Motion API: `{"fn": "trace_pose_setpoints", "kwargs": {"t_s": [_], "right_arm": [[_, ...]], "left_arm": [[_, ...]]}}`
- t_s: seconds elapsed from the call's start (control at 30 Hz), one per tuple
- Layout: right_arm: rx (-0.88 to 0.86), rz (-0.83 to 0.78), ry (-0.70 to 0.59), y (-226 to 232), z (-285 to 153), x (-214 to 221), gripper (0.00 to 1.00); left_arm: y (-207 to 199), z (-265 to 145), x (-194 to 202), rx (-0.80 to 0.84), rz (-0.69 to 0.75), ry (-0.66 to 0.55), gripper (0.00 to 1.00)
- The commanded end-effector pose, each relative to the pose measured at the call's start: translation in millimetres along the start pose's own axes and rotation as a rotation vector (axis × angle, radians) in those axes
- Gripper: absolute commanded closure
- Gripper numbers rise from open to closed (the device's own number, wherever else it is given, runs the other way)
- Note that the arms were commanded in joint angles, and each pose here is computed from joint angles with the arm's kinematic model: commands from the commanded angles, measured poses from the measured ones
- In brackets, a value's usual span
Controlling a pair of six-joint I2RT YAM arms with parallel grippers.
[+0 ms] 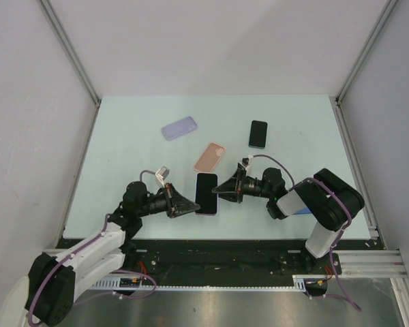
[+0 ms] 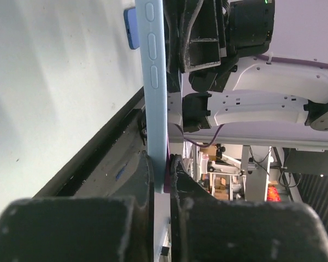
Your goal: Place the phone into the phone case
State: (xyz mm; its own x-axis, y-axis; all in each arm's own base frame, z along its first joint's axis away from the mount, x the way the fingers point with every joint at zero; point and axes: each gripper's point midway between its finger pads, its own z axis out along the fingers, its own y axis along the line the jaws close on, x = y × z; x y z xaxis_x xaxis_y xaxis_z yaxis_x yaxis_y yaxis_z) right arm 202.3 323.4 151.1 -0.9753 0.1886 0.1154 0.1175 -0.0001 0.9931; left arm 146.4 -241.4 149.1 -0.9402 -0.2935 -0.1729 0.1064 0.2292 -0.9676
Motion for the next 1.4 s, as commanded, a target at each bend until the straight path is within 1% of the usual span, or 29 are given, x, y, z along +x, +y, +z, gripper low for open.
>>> {"fn": "trace_pose_setpoints", "kwargs": {"t_s": [0.0,0.03,0.1,0.13,0.17,0.23,0.27,0.3,0.33,0.37,0.4,0.47,0.5,0.57,0.6,0.7,0.83,0.87,0.9,0.93,0.97,1.0,1.07,1.1,1.17,1.23,1.27,1.3,1.37], "right_arm": [[-0.248,-0.217,0.047,64,-1,16,0.77],[-0.245,-0.224,0.043,62,-1,15,0.72],[-0.24,-0.227,0.044,59,0,14,0.69],[-0.236,-0.227,0.046,57,1,14,0.65],[-0.233,-0.233,0.045,55,1,14,0.63],[-0.228,-0.232,0.044,53,2,13,0.59],[-0.224,-0.233,0.043,51,3,13,0.59],[-0.225,-0.234,0.041,51,3,13,0.64],[-0.224,-0.234,0.044,50,4,14,0.71],[-0.223,-0.237,0.047,50,5,14,0.8],[-0.224,-0.24,0.05,50,5,14,0.92],[-0.228,-0.249,0.065,51,5,18,0.98],[-0.232,-0.255,0.07,53,5,19,1.0],[-0.237,-0.265,0.087,55,3,23,1.0],[-0.24,-0.267,0.092,57,2,24,1.0],[-0.251,-0.274,0.103,63,1,28,1.0],[-0.257,-0.268,0.094,66,0,27,0.98],[-0.255,-0.265,0.093,65,0,26,0.96],[-0.255,-0.263,0.091,65,1,26,0.89],[-0.252,-0.258,0.09,64,1,25,0.87],[-0.247,-0.254,0.089,62,2,24,0.84],[-0.247,-0.254,0.087,61,2,24,0.77],[-0.247,-0.258,0.091,61,3,25,0.69],[-0.246,-0.26,0.091,60,3,25,0.61],[-0.242,-0.264,0.093,58,3,25,0.55],[-0.23,-0.271,0.09,52,4,22,0.54],[-0.223,-0.262,0.09,50,4,21,0.56],[-0.21,-0.251,0.091,43,5,19,0.66],[-0.203,-0.252,0.093,40,6,19,0.8]], "left_arm": [[0,2,-1,-0.015,0.034,0.008,1.0],[3,2,-1,-0.028,0.025,0.006,1.0],[9,2,0,-0.048,0.01,0.006,1.0],[12,2,-1,-0.063,0.006,-0.003,1.0],[20,1,1,-0.108,-0.018,0.003,1.0],[26,0,-2,-0.15,-0.003,-0.007,1.0],[28,-1,-1,-0.169,-0.011,-0.002,1.0],[29,-1,-1,-0.173,-0.001,-0.001,1.0],[28,-1,-2,-0.177,0.004,-0.003,1.0],[28,-2,-2,-0.183,0.005,-0.002,1.0],[26,-2,-2,-0.18,0.018,0.0,1.0],[18,-1,-4,-0.159,0.048,0.005,0.98],[16,-2,-5,-0.153,0.066,0.004,0.88],[9,-2,-6,-0.13,0.093,-0.004,0.79],[6,-3,-8,-0.124,0.095,-0.016,0.69],[1,-3,-7,-0.09,0.089,-0.025,0.56],[0,-1,-2,-0.06,0.062,0.007,0.54],[0,-1,-1,-0.047,0.063,0.012,0.54],[0,-1,0,-0.042,0.057,0.014,0.63],[2,0,0,-0.046,0.05,0.019,0.72],[3,0,1,-0.054,0.043,0.024,0.83],[6,1,1,-0.064,0.045,0.029,0.93],[18,3,1,-0.122,0.01,0.038,1.0],[23,3,1,-0.143,0.009,0.037,1.0],[34,3,-2,-0.195,-0.008,0.018,1.0],[40,3,-1,-0.227,-0.006,0.019,1.0],[39,3,-4,-0.235,0.008,0.007,1.0],[40,3,-3,-0.244,0.008,0.012,1.0],[39,3,-4,-0.247,0.009,0.016,1.0]]}}
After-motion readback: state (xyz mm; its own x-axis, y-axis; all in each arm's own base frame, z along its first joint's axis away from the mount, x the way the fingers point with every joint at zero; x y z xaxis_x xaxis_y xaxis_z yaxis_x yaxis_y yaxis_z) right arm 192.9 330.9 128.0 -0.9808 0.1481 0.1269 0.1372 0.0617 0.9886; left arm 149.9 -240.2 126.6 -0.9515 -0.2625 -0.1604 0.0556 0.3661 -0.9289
